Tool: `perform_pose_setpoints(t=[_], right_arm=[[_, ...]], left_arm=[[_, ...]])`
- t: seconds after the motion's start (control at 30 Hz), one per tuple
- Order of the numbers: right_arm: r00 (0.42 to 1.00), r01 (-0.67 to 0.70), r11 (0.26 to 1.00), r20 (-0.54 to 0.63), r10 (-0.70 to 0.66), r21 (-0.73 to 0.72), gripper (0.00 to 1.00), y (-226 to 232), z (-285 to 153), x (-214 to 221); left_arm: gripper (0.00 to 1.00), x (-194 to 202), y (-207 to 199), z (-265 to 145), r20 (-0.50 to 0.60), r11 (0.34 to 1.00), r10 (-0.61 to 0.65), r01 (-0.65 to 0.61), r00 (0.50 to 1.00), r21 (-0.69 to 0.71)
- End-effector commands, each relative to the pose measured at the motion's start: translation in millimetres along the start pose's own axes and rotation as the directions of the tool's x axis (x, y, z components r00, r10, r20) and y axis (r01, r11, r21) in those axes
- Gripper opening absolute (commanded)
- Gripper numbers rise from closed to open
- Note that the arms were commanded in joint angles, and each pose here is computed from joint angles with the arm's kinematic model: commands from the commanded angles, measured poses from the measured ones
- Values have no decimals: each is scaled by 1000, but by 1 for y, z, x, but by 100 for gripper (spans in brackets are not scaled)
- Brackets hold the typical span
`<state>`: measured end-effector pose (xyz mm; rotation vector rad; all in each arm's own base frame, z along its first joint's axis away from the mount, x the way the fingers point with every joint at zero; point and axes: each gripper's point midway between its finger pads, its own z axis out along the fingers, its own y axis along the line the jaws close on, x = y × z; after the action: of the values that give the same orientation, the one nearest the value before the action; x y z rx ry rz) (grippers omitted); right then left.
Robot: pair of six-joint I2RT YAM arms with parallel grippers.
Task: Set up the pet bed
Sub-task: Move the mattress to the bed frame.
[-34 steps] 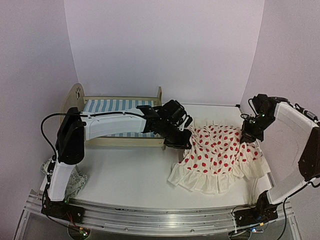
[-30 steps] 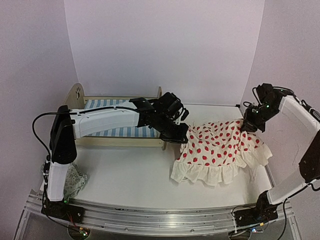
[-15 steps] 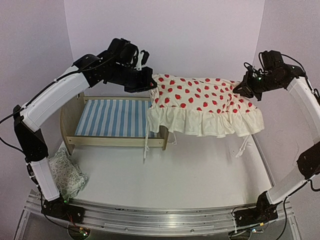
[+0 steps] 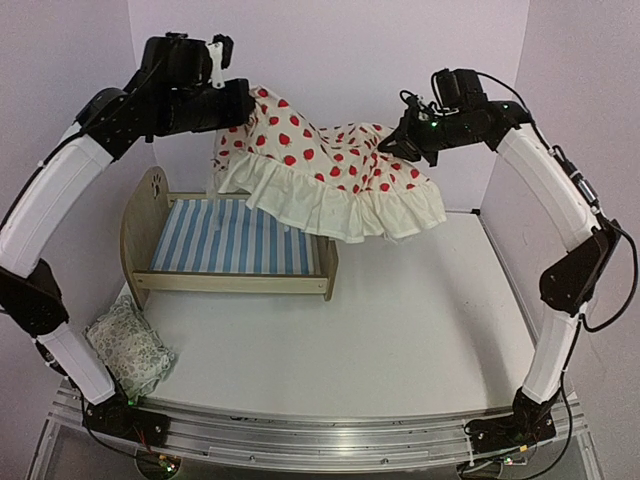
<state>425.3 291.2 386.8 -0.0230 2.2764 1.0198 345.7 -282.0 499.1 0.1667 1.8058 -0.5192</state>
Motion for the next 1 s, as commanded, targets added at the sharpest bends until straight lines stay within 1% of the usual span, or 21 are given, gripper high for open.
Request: perform_pose_setpoints(t=[0.0,0.13,0.27,0.37,0.43,0.5,0.6,0.7,0.73,0.87,0.97], right_arm=[[988,72,990,144,-54,-123,0,54,10,-29],[968,122,976,240,-77,-180,0,80,26,-43],[938,164,955,340,-74,-247,0,107,36,-58],[920,204,947,378,-99,-248,0,116,52,-55],[920,217,948,374,-119,-233,0,114,70,-46],[933,214,952,334,-134,-216,0,107,96,-29],[961,196,961,231,-150,-193,0,88,142,8],[979,181,967,127,-160,-177,0,69,181,46],[981,180,970,97,-166,-162,0,61,192,58],[985,172,979,19,-171,-108,0,33,220,90],[987,158,983,-24,-161,-91,0,18,233,105]], left_arm=[[0,-71,36,-53,298,990,26,17,954,-141],[0,-85,50,-64,357,973,83,2,930,-233],[0,-100,56,-63,398,961,121,-7,909,-276],[0,-112,66,-56,412,955,131,-3,901,-297],[0,-113,78,-44,395,948,141,-9,908,-318],[0,-109,93,-35,365,936,144,-7,920,-352],[0,-93,122,-24,295,911,132,1,946,-412],[0,-66,167,-18,226,882,79,38,971,-470],[0,-58,177,-18,207,883,61,44,976,-467],[1,-15,216,-7,92,876,-4,48,996,-479],[0,14,242,-3,-5,857,-64,53,998,-512]])
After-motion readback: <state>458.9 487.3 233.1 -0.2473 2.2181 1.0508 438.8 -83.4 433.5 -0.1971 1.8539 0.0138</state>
